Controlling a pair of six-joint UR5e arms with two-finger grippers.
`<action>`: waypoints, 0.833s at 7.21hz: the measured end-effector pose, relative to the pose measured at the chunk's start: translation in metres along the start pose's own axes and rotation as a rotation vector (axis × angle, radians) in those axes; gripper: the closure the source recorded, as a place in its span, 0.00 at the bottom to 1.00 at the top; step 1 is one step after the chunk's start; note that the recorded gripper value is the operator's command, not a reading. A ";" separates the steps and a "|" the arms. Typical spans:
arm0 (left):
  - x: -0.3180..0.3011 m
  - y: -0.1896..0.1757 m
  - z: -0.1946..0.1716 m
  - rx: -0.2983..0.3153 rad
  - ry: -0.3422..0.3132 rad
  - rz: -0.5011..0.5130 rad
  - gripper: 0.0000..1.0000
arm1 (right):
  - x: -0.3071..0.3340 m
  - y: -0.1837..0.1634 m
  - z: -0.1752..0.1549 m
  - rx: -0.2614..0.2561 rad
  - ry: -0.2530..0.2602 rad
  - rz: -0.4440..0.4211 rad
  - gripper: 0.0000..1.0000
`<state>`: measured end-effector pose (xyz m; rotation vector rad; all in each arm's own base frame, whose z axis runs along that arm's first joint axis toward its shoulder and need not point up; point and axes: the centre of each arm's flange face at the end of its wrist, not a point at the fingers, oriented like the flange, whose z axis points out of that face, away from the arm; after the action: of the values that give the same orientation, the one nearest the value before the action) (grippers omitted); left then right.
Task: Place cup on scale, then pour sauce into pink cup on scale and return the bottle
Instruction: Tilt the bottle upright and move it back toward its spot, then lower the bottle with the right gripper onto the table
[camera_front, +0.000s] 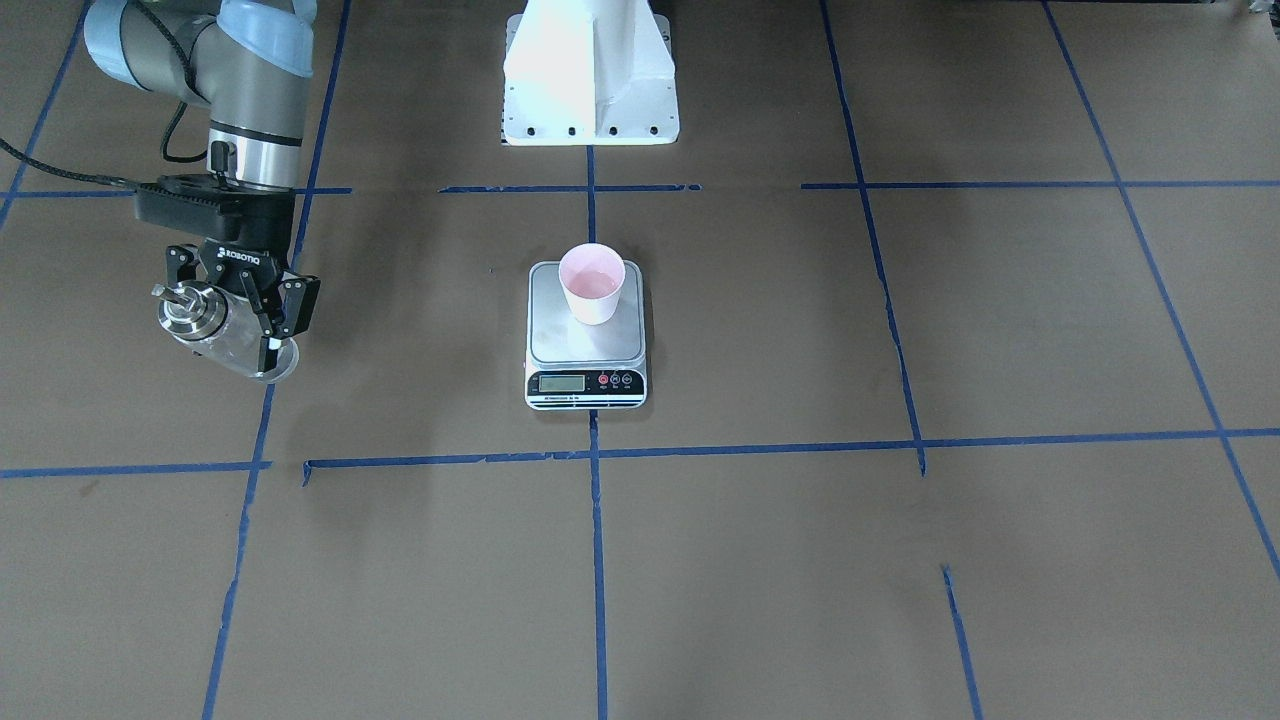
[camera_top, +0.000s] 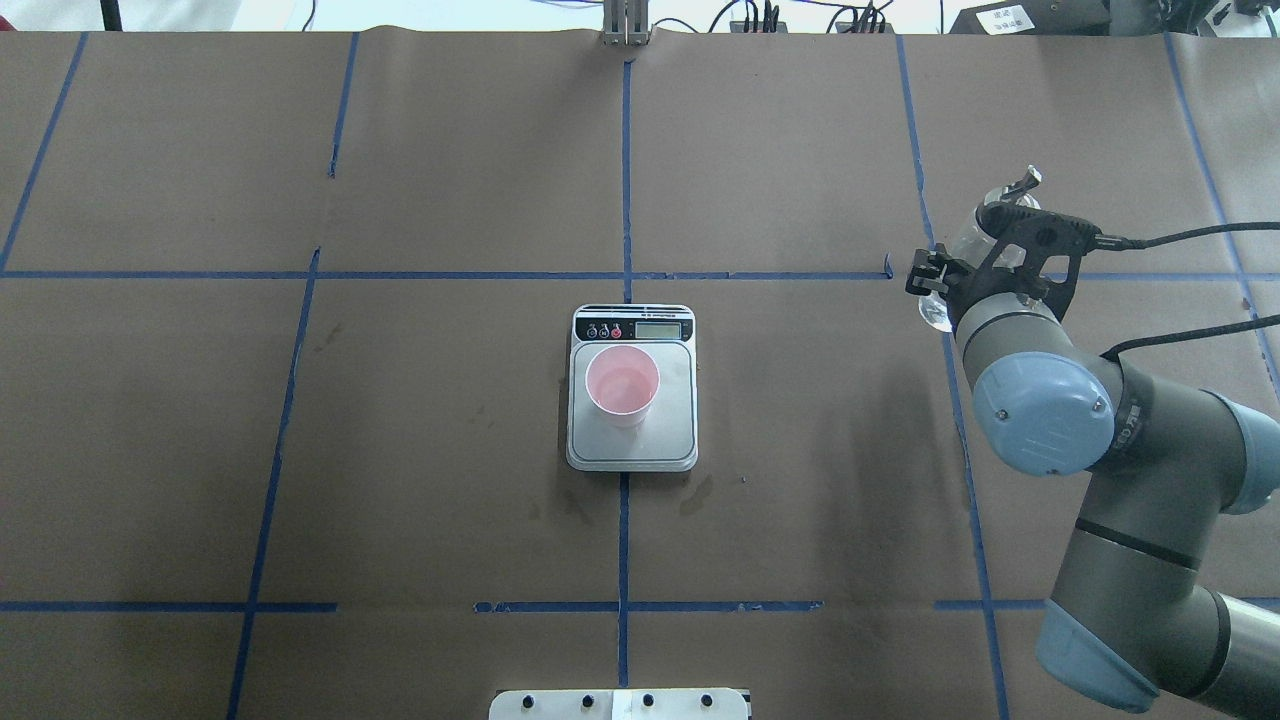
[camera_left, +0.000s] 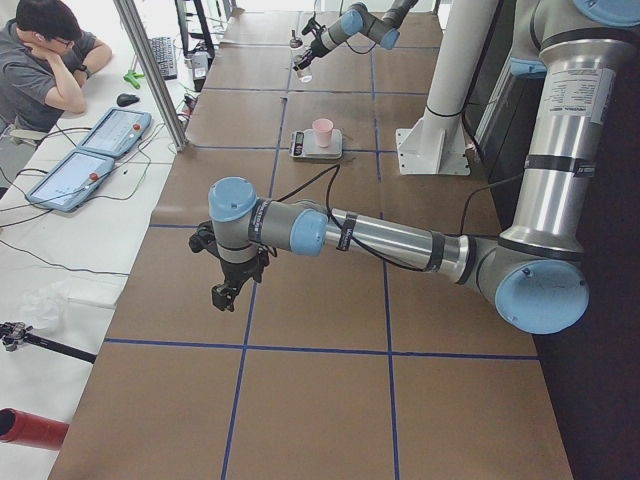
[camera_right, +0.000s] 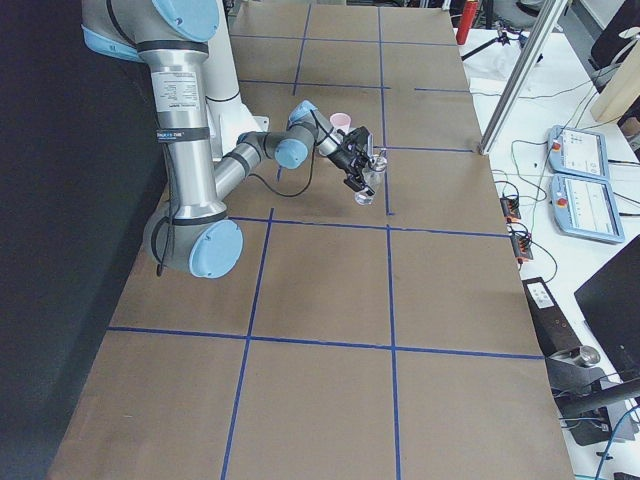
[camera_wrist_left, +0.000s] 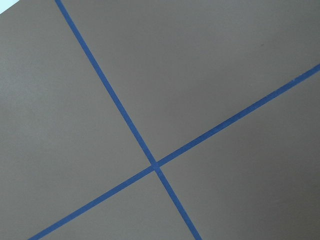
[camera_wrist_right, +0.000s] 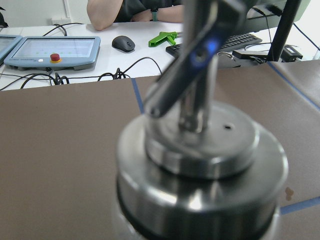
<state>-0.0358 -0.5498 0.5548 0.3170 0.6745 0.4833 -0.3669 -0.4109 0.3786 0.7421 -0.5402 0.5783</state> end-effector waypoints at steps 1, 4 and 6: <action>0.000 0.000 0.000 0.000 0.000 0.000 0.00 | 0.011 0.015 0.009 0.027 -0.031 0.017 1.00; 0.001 -0.003 -0.001 0.003 0.000 0.003 0.00 | 0.020 0.048 0.020 0.070 -0.067 0.007 1.00; 0.001 -0.005 -0.002 0.005 -0.001 0.006 0.00 | 0.029 0.057 0.024 0.066 -0.055 -0.017 1.00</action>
<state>-0.0343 -0.5534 0.5507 0.3242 0.6742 0.4872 -0.3894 -0.3860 0.4384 0.8260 -0.5678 0.5633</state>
